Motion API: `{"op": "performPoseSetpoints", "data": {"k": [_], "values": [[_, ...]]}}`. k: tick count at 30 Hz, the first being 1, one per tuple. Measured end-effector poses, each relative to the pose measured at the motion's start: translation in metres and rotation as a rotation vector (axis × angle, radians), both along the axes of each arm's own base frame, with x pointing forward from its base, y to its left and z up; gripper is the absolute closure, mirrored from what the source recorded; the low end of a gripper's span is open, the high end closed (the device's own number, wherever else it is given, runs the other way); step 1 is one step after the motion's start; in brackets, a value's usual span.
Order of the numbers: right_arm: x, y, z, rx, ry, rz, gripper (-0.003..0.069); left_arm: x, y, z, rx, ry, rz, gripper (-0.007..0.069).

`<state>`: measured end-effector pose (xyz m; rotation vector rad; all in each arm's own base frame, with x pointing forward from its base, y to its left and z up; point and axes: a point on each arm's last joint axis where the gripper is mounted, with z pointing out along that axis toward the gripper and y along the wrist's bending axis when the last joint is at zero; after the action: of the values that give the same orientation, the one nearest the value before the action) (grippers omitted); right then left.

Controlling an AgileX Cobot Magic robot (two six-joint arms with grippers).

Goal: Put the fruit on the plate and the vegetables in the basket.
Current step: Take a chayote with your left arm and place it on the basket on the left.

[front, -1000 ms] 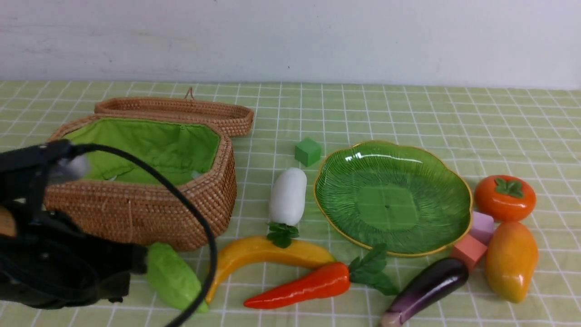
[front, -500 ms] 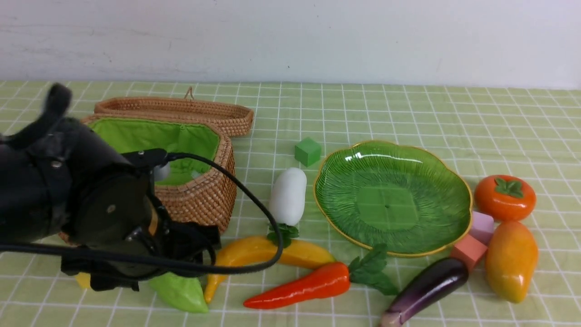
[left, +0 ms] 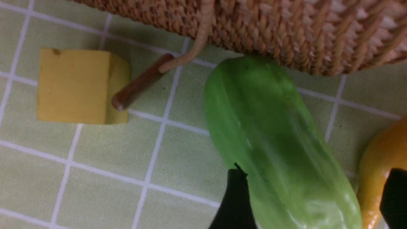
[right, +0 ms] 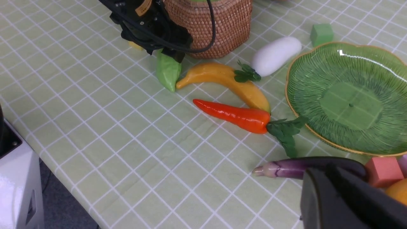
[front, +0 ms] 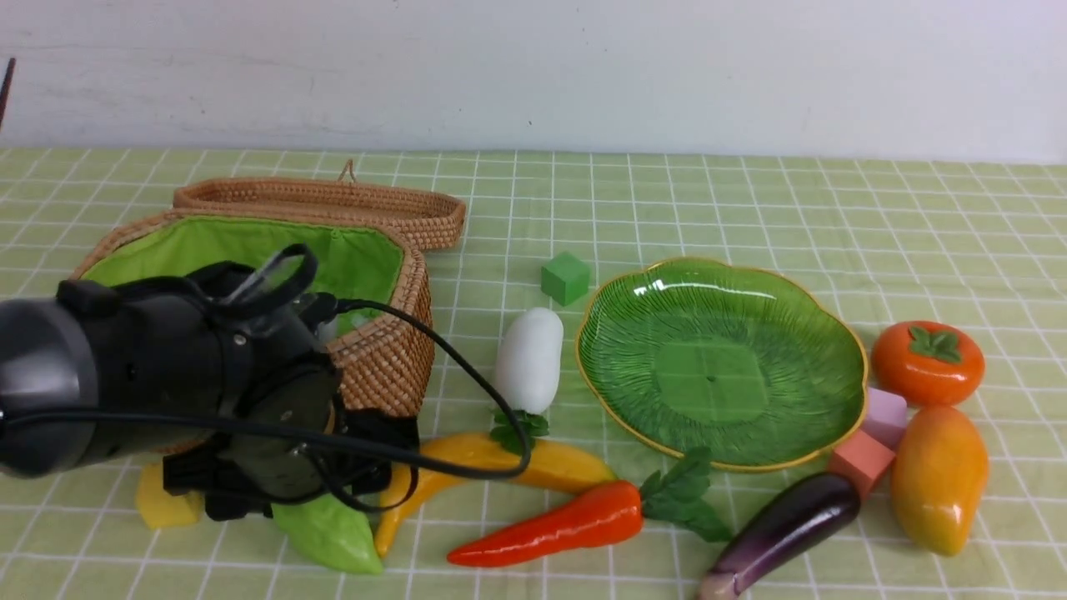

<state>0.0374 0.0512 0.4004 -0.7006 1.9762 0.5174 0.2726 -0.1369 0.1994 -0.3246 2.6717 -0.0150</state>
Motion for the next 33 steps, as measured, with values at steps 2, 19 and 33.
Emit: {"op": "performPoseSetpoints", "data": {"k": [2,19,33], "values": [[0.0,0.0,0.0,-0.001,-0.001,0.002,0.0626,0.001,0.0,-0.002,0.002,0.002,0.002,0.0076],[0.0,0.0,0.0,-0.013,-0.013,0.012,0.061,0.006,0.0,-0.021,0.07,0.042,-0.007,0.0099],[0.0,0.0,0.0,-0.012,-0.013,0.012,0.0608,0.002,0.004,-0.02,0.117,0.09,0.015,0.0182]]}}
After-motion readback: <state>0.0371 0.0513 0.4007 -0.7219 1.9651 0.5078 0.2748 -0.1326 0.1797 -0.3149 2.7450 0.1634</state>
